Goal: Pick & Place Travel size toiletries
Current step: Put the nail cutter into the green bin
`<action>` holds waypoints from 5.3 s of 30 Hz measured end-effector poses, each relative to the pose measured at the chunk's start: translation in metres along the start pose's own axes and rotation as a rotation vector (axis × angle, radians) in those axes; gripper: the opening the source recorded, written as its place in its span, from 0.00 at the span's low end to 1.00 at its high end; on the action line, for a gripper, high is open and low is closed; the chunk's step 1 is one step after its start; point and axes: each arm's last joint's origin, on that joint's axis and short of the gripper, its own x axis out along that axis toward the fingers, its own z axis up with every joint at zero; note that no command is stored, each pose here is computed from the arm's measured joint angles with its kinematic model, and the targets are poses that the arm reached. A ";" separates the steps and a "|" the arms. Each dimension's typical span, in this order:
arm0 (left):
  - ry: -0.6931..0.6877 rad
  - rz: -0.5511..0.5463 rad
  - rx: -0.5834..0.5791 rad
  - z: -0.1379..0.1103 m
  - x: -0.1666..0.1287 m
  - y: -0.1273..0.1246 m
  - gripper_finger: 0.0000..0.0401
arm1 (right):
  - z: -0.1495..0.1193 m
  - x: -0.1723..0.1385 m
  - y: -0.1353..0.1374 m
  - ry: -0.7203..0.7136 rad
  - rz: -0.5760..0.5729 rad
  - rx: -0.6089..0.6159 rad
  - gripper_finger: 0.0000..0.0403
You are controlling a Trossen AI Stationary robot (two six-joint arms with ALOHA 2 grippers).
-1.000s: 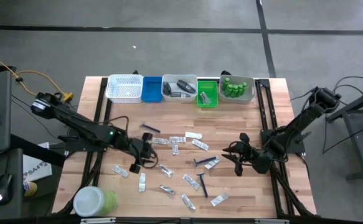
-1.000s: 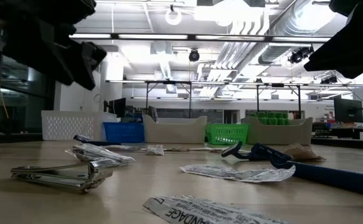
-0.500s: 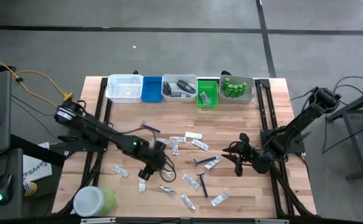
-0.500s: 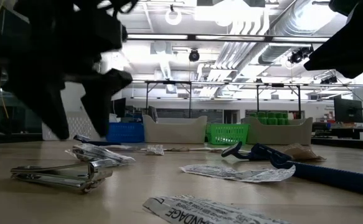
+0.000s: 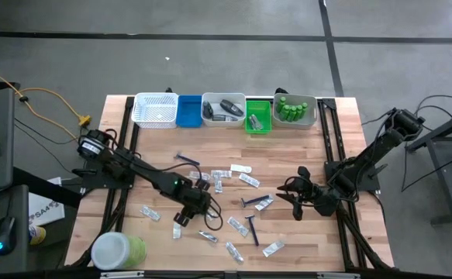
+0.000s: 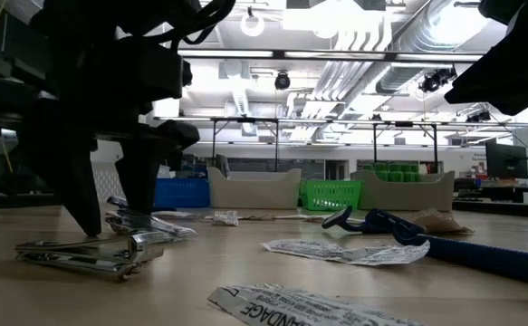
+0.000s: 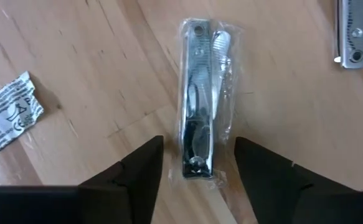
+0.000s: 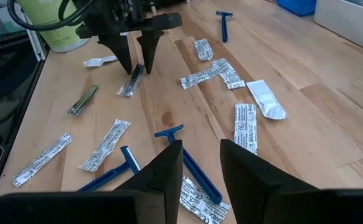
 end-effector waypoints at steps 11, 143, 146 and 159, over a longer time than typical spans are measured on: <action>-0.002 -0.019 -0.012 0.000 0.001 -0.001 0.18 | 0.000 0.000 0.000 0.000 0.000 0.006 0.25; -0.607 0.352 -0.069 0.065 -0.037 0.075 0.18 | 0.007 0.109 0.032 -0.370 -0.072 -0.275 0.17; -0.608 0.346 -0.062 0.065 -0.037 0.075 0.22 | 0.007 0.109 0.032 -0.367 -0.052 -0.267 0.17; -0.586 0.397 -0.075 0.064 -0.037 0.077 0.25 | 0.007 0.109 0.032 -0.367 -0.056 -0.257 0.07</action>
